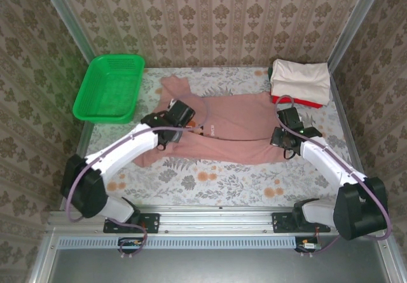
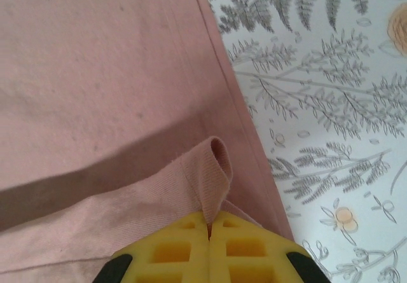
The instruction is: Fold and stack the t-shirts
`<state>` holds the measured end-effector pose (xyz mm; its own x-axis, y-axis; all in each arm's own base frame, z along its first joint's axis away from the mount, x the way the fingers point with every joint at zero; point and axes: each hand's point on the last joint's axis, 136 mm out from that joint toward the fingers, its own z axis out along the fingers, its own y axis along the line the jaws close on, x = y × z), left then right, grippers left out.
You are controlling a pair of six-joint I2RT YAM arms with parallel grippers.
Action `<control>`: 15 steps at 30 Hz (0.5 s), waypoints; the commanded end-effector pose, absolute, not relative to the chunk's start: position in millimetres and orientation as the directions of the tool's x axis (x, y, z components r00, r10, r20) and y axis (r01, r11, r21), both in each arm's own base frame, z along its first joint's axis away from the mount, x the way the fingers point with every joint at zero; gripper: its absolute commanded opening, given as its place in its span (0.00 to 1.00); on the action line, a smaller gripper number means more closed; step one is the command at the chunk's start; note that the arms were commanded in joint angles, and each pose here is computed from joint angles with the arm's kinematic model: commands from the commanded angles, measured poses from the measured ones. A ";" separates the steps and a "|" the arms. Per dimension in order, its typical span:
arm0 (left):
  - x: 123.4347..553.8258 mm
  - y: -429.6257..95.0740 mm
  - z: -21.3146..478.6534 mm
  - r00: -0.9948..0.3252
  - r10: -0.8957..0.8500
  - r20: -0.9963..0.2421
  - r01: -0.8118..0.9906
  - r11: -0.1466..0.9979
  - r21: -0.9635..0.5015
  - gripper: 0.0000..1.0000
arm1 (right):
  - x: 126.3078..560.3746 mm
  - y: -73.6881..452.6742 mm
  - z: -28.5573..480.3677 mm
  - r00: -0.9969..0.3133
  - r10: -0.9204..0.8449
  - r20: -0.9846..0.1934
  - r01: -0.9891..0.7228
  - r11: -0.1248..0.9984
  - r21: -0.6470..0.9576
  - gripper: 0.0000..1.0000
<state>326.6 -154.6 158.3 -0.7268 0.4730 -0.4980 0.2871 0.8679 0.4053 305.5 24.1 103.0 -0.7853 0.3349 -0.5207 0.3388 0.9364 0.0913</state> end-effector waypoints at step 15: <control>406.3 -101.0 137.2 -0.832 0.371 -0.411 0.209 0.898 0.388 0.93 | 369.4 25.1 89.5 -0.801 0.294 -0.522 0.328 0.944 0.027 0.00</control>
